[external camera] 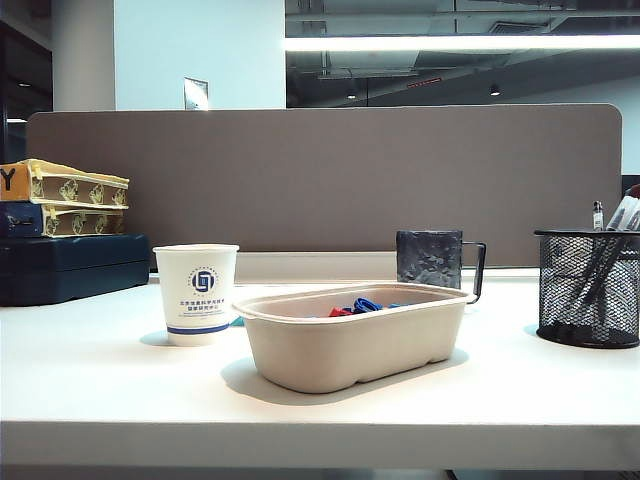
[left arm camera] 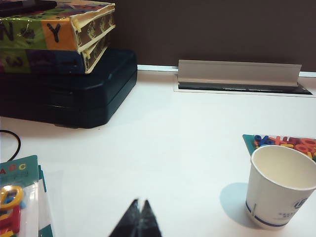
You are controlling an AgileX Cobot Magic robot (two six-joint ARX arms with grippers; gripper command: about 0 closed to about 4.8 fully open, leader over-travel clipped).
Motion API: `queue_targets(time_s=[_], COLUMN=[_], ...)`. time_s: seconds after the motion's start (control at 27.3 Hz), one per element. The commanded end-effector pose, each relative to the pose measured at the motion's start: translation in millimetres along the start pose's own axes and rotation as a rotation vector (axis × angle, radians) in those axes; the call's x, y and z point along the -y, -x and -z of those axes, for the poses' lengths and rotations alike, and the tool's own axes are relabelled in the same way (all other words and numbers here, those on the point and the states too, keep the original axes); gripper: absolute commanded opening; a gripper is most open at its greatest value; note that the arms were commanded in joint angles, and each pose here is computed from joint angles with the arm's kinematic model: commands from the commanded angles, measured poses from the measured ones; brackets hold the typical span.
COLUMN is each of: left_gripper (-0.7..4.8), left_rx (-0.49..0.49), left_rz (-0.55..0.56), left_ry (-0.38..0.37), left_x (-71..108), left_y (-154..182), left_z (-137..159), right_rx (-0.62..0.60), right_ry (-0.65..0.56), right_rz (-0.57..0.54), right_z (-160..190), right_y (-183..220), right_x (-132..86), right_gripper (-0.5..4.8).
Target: Pick up one pen and put it in the pen container.
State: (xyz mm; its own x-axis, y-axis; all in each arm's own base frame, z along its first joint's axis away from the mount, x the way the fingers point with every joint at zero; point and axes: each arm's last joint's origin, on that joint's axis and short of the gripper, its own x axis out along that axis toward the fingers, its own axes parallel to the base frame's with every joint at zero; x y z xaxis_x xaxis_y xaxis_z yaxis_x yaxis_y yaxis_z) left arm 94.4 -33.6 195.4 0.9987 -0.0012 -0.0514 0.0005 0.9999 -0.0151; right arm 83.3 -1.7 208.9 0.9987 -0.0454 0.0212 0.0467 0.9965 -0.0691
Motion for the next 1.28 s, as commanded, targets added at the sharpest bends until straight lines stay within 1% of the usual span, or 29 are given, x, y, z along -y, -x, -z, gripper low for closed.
queue_targets(time_s=[0.04, 0.11, 0.18, 0.29, 0.44, 0.59, 0.73, 1.14, 1.28], left_gripper=[-0.06, -0.06, -0.06, -0.06, -0.06, -0.06, -0.06, -0.06, -0.06], left_rx=[0.000, -0.004, -0.009, -0.022, -0.031, -0.039, -0.067, -0.061, -0.057], left_rz=[0.005, 0.004, 0.003, 0.002, -0.005, 0.003, 0.000, 0.000, 0.001], left_ry=[0.001, 0.005, 0.019, 0.012, 0.000, -0.009, -0.012, -0.008, -0.006], left_x=[0.4, 0.6, 0.8, 1.0, 0.9, 1.1, 1.3, 1.5, 1.5], left_y=[-0.7, -1.5, -2.2, -3.2, -3.6, -3.8, -5.1, -5.9, -5.9], left_z=[3.3, 7.0, 11.2, 17.4, 20.4, 22.8, 34.5, 39.2, 38.8], right_rx=[0.010, 0.012, 0.026, 0.025, -0.007, 0.000, -0.004, -0.020, -0.036], right_ry=[0.016, 0.042, 0.042, 0.040, 0.035, 0.035, 0.036, 0.062, 0.061], right_rz=[-0.022, -0.022, -0.043, -0.065, -0.067, -0.070, -0.080, -0.093, -0.114], right_z=[-1.4, -1.2, 0.4, 9.0, 21.2, 26.1, 31.4, 41.5, 47.7], right_y=[1.0, 0.8, -0.3, -3.5, -6.7, -8.5, -9.9, -12.0, -13.0], right_x=[-0.7, -0.7, -1.5, -2.9, -3.8, -4.4, -5.1, -6.2, -7.2], right_gripper=[-0.01, -0.01, -0.01, -0.01, -0.01, -0.01, -0.01, -0.01, -0.01])
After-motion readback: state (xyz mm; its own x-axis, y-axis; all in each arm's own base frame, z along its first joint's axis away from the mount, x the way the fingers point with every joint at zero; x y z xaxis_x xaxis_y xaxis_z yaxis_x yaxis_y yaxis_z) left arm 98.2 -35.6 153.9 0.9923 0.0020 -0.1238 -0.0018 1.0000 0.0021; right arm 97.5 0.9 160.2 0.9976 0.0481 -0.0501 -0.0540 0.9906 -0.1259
